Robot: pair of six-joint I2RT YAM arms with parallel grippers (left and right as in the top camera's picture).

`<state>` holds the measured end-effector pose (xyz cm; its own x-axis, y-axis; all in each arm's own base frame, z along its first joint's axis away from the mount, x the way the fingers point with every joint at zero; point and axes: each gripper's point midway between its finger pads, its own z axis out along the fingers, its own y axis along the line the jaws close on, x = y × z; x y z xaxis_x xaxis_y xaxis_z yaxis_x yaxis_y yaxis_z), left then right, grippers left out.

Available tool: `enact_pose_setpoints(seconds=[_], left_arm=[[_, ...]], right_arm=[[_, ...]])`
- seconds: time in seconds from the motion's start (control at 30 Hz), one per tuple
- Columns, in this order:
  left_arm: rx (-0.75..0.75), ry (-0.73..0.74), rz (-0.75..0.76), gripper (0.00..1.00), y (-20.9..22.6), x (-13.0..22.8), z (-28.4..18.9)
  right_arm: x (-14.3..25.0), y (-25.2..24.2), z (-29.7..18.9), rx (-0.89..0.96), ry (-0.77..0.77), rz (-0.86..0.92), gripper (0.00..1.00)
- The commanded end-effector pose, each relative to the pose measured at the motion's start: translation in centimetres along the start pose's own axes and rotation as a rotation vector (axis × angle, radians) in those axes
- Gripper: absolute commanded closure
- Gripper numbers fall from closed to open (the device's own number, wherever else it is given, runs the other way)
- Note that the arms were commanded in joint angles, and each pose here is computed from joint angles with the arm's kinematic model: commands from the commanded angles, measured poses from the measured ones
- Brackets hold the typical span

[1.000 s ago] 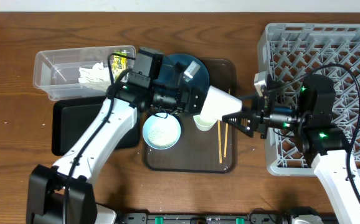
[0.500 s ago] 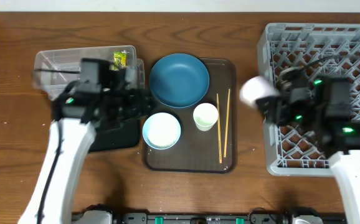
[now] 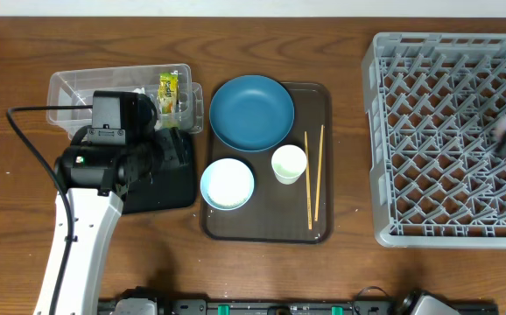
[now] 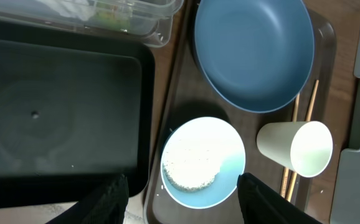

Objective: Sort waste into correct bins and load items into the dishwasher rack

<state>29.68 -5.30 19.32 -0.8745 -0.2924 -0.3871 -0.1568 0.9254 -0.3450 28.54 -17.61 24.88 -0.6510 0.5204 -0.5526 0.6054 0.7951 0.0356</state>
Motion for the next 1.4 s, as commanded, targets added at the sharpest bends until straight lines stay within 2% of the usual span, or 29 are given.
enact_pose_setpoints(seconds=[0.0,0.17,0.3,0.57,0.6,0.63,0.7,0.83,1.1,1.23,1.37], left_arm=[[-0.022,-0.016,0.011,0.41,0.4,-0.4,-0.2],[-0.021,-0.015,0.011,0.41,0.4,-0.3,-0.2],[-0.023,-0.013,0.011,0.41,0.4,-0.3,-0.2],[-0.025,-0.005,0.009,0.40,0.5,-0.1,-0.2],[-0.026,-0.005,0.009,0.40,0.5,-0.1,-0.2],[-0.026,-0.004,0.009,0.40,0.5,-0.1,-0.2],[-0.026,-0.003,0.008,0.40,0.5,0.0,-0.2],[-0.026,-0.003,0.008,0.40,0.5,-0.1,-0.2],[-0.026,-0.004,0.009,0.35,0.5,-0.1,-0.2],[-0.029,0.004,0.007,0.36,0.6,0.0,0.0],[-0.024,0.016,0.025,0.36,0.2,0.2,0.4]], right_arm=[[-1.3,-4.3,1.1,0.124,0.009,0.127,0.99],[-0.1,-8.1,4.8,0.192,0.118,0.260,0.98],[1.1,-9.4,7.5,0.210,0.202,0.287,0.98],[2.7,-10.1,12.0,0.222,0.309,0.295,0.86],[3.0,-10.2,12.5,0.223,0.327,0.295,0.81],[3.3,-10.2,12.8,0.223,0.339,0.294,0.70],[3.6,-10.1,13.2,0.217,0.354,0.295,0.42],[2.7,-8.9,13.3,0.142,0.325,0.309,0.01],[-1.2,-5.7,8.5,-0.021,0.191,0.309,0.01],[-3.0,-0.3,4.3,-0.238,0.096,0.202,0.01],[-1.9,5.1,1.3,-0.369,0.096,0.063,0.01]])
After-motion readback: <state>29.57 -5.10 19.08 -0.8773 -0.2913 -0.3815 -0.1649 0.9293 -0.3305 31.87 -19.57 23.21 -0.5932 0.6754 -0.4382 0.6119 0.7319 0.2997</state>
